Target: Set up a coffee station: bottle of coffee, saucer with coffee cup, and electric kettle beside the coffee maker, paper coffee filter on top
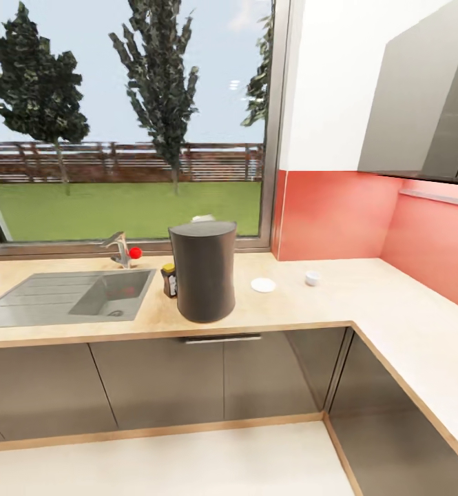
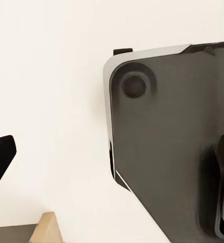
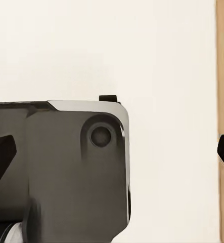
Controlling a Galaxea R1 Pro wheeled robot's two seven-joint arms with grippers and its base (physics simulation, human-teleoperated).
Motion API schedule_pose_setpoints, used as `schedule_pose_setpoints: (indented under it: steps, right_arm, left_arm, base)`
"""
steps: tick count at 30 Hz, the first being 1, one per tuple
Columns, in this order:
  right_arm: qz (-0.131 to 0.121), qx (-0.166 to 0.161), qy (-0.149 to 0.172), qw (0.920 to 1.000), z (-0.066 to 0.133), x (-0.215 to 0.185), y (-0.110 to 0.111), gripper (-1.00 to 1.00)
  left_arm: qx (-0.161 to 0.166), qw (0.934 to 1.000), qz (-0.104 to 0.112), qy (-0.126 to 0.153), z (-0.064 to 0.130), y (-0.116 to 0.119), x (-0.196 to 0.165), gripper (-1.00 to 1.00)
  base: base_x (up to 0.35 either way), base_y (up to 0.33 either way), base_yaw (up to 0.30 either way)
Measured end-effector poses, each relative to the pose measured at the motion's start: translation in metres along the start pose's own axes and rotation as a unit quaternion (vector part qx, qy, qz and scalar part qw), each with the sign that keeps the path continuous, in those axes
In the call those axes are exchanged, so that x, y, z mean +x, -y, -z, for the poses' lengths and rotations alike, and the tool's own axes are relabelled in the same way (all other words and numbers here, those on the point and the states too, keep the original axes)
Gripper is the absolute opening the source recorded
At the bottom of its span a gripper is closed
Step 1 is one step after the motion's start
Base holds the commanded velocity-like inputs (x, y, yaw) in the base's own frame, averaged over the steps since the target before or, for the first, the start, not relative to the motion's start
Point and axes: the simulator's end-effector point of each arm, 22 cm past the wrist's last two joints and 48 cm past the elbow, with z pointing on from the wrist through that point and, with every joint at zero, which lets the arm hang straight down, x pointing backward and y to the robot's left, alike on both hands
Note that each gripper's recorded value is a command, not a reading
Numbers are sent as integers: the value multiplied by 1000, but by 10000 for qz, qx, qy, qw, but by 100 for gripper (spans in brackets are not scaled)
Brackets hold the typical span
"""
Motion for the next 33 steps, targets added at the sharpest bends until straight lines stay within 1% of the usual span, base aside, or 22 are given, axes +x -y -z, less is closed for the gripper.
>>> schedule_pose_setpoints:
  steps: [9, 22, 29, 33]
  right_arm:
    - [-31, 3, 7, 10000, 0, -1, 0, 100]
    - [-38, -22, 7, 10000, 0, 0, -3, 100]
    - [-45, -15, -12, 10000, 0, 1, -3, 100]
    - [-47, -13, -27, 10000, 0, 2, -3, 100]
  left_arm:
    - [-1, 10000, 12, 1, 0, 0, 0, 100]
    - [-5, 10000, 16, 1, 0, -1, 0, 100]
    - [8, 10000, 9, -10, 0, 1, 1, 100]
    - [-11, 10000, 1, -26, 0, -2, 2, 100]
  base:
    - [0, -248, 0]
    - [6, -20, 5]
    - [130, -142, 173]
    - [114, -54, 179]
